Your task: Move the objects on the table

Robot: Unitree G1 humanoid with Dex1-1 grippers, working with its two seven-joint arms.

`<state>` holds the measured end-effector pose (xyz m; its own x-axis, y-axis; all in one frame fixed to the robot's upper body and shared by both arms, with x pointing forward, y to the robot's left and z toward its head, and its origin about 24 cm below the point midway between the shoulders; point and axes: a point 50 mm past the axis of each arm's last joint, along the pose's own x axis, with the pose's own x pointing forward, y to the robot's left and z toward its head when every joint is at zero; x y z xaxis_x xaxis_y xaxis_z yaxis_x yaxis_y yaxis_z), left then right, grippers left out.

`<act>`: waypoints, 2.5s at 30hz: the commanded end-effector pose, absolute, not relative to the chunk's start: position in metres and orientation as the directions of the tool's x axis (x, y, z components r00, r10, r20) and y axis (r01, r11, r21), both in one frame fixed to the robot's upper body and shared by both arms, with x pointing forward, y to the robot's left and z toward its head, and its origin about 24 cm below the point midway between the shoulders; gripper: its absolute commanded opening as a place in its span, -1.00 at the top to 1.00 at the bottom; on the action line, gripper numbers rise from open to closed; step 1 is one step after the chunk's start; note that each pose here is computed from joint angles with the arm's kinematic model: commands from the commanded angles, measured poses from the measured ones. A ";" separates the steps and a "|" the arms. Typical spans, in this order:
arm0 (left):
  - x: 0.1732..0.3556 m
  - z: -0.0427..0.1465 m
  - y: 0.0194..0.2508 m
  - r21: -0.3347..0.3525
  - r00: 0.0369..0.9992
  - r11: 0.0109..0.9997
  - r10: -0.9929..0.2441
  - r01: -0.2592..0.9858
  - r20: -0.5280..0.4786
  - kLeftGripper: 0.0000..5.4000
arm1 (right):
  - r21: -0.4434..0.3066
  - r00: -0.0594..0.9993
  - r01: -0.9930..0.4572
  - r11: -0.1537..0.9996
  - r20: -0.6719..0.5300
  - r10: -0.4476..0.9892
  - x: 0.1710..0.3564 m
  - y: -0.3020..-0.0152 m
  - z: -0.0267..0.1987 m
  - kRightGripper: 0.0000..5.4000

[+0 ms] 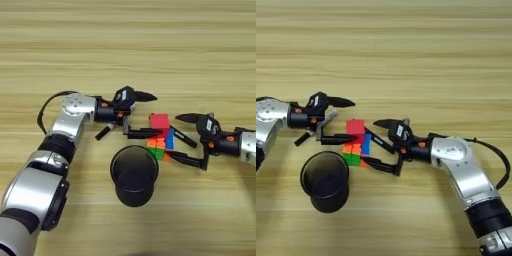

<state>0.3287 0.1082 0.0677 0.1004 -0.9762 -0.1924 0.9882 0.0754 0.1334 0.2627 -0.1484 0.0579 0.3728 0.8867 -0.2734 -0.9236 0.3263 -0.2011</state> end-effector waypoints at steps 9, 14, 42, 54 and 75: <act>0.326 0.088 0.127 0.201 0.083 0.051 -0.984 0.978 -0.157 -0.99 | -0.229 0.376 -0.919 0.319 -0.275 0.885 0.268 -0.149 0.061 -1.00; 0.325 0.093 0.138 0.207 0.129 0.107 -0.987 0.972 -0.094 -0.99 | -0.233 0.379 -0.918 0.322 -0.266 0.886 0.269 -0.149 0.063 -1.00; 0.318 0.116 0.177 0.192 0.407 0.454 -0.881 0.870 0.241 -0.99 | -0.251 0.388 -0.902 0.352 -0.111 0.915 0.270 -0.140 0.094 -1.00; 0.321 0.114 0.167 0.135 0.611 0.714 -0.669 0.688 0.424 -0.99 | -0.211 0.432 -0.888 0.408 -0.083 0.898 0.279 -0.125 0.087 -1.00; 0.324 0.104 0.163 -0.006 0.705 0.805 -0.515 0.593 0.488 -0.99 | -0.155 0.418 -0.904 0.399 -0.113 0.902 0.276 -0.114 0.071 -1.00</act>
